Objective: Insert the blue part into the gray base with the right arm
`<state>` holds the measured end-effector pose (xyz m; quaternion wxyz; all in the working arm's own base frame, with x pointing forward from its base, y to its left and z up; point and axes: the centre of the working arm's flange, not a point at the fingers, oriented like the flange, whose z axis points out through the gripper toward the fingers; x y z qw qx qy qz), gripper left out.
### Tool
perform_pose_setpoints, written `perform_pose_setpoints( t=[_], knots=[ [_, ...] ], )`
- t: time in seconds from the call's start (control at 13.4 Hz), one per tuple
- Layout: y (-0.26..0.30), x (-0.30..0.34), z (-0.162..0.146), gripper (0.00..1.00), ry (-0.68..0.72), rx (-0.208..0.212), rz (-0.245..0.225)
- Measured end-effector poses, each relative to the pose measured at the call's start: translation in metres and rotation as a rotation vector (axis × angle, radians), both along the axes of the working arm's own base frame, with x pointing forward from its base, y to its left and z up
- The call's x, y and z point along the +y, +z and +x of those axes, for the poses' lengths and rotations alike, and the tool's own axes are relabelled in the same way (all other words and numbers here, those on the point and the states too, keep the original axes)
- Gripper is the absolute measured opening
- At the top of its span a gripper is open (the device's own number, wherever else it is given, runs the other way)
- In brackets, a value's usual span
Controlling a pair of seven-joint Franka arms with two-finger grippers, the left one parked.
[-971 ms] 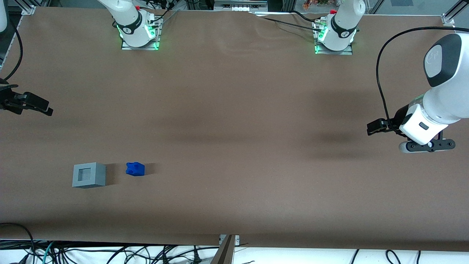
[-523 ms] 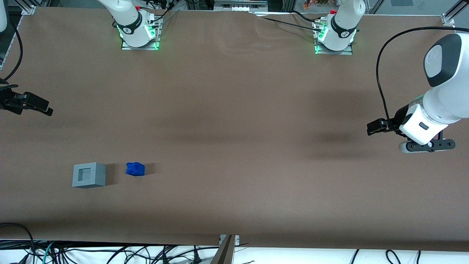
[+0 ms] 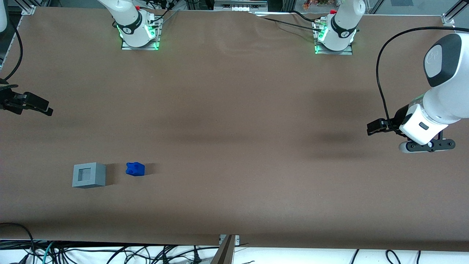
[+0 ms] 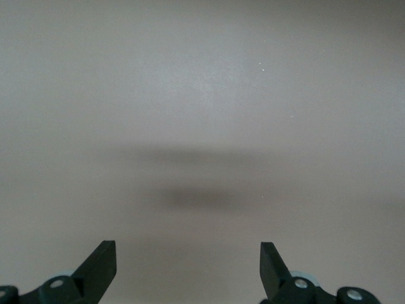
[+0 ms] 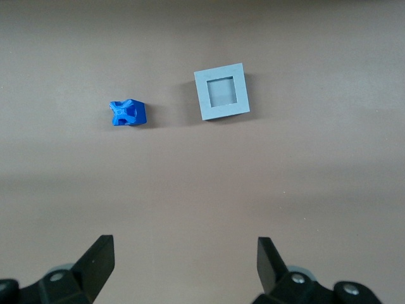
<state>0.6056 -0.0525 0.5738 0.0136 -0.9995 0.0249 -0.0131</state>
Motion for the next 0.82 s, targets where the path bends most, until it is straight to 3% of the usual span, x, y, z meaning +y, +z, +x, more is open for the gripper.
perform_pose_setpoints(
  t=[0.82],
  knots=[
    [-0.0076,-0.0014,0.003,1.0,0.001,0.013,-0.013]
  ],
)
